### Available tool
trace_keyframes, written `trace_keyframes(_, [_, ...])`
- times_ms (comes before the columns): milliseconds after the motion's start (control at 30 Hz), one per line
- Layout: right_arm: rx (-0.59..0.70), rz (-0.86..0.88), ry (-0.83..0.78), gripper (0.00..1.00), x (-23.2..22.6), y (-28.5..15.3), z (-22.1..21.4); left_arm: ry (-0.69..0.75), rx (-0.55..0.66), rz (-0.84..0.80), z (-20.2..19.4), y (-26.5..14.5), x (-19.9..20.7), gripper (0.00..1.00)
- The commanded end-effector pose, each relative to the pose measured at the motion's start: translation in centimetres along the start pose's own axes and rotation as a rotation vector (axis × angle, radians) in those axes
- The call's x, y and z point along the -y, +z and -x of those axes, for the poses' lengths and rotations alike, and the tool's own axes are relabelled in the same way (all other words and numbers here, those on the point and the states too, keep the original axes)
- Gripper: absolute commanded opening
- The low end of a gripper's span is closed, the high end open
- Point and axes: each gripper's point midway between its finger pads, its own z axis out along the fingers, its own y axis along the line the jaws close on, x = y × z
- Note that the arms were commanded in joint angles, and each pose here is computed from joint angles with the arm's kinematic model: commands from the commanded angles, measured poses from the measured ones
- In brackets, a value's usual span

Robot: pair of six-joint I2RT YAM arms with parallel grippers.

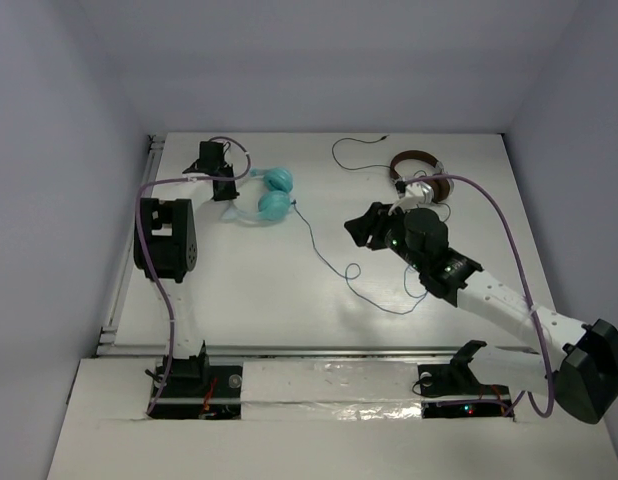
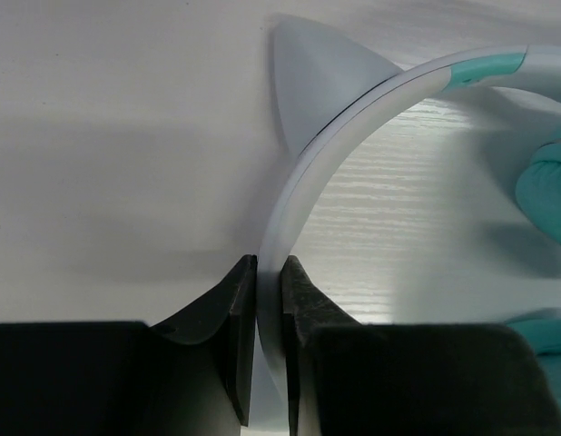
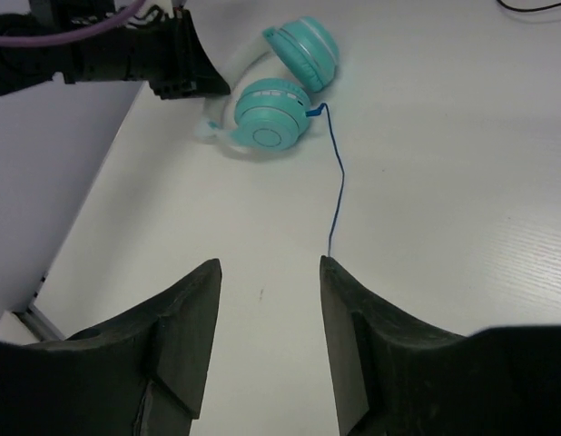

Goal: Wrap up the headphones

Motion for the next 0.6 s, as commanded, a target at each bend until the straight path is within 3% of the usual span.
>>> trace_keyframes(0, [0.036,0.026,-0.028,0.54,-0.5,0.4,0.6,-0.044,0.106,-0.128,5.7,-6.0,3.3,0.0])
trace_keyframes(133, [-0.006,0.132,-0.058,0.65,-2.4,0.7,-0.1,-0.082,0.209,-0.235,8.6,-13.1,5.3,0.0])
trace_keyframes(267, [-0.062,0.225,-0.094,0.83,-3.8,1.1,-1.2,-0.111,0.223,-0.312,9.1,-16.8,6.7,0.0])
trace_keyframes(567, [-0.069,0.232,-0.08,0.85,-3.8,2.8,-1.1,-0.121,0.29,-0.462,10.1,-23.9,9.0,0.0])
